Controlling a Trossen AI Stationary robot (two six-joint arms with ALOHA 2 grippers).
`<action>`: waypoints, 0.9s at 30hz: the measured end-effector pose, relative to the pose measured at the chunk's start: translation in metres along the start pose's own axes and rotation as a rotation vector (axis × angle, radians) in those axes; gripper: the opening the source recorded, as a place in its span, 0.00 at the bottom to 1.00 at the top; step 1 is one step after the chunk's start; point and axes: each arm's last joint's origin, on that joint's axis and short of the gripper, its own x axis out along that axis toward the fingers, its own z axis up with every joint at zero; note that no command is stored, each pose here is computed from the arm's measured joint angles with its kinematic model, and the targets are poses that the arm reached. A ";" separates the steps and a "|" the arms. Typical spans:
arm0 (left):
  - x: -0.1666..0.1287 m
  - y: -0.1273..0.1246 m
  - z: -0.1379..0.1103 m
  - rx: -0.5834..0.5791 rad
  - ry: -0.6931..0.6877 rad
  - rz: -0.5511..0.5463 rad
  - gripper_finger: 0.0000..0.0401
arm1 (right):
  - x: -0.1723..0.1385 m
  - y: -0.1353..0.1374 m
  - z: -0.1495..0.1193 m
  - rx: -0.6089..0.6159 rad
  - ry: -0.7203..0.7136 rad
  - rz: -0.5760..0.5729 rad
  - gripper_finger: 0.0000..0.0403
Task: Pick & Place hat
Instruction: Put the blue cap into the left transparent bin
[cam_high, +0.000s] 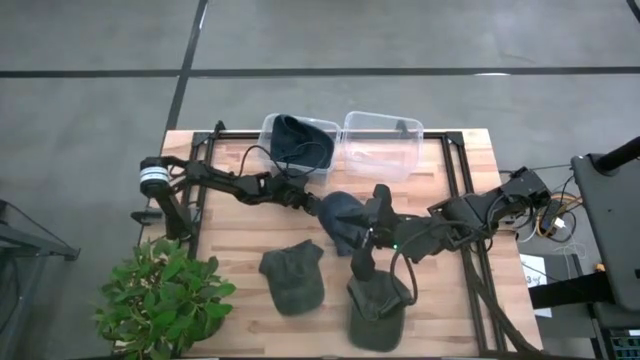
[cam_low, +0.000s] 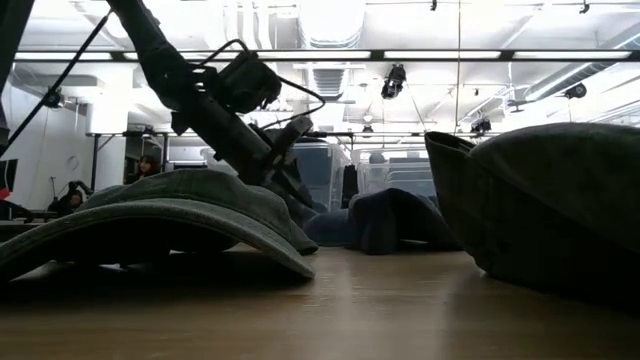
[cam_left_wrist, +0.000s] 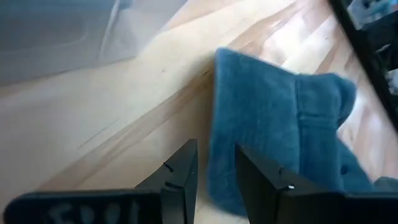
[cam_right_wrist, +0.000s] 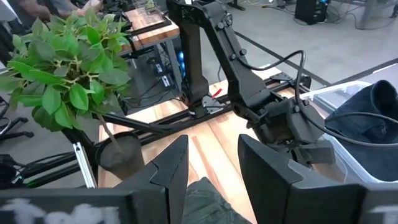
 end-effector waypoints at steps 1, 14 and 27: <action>0.000 0.000 0.000 0.000 -0.002 -0.001 0.25 | 0.000 0.000 0.000 0.002 -0.002 0.001 0.33; 0.008 0.005 -0.005 -0.036 0.038 -0.012 0.25 | 0.000 0.001 0.000 0.004 -0.004 0.003 0.32; 0.020 0.001 -0.004 -0.056 0.024 -0.155 0.24 | 0.000 0.001 0.001 0.002 -0.006 0.004 0.31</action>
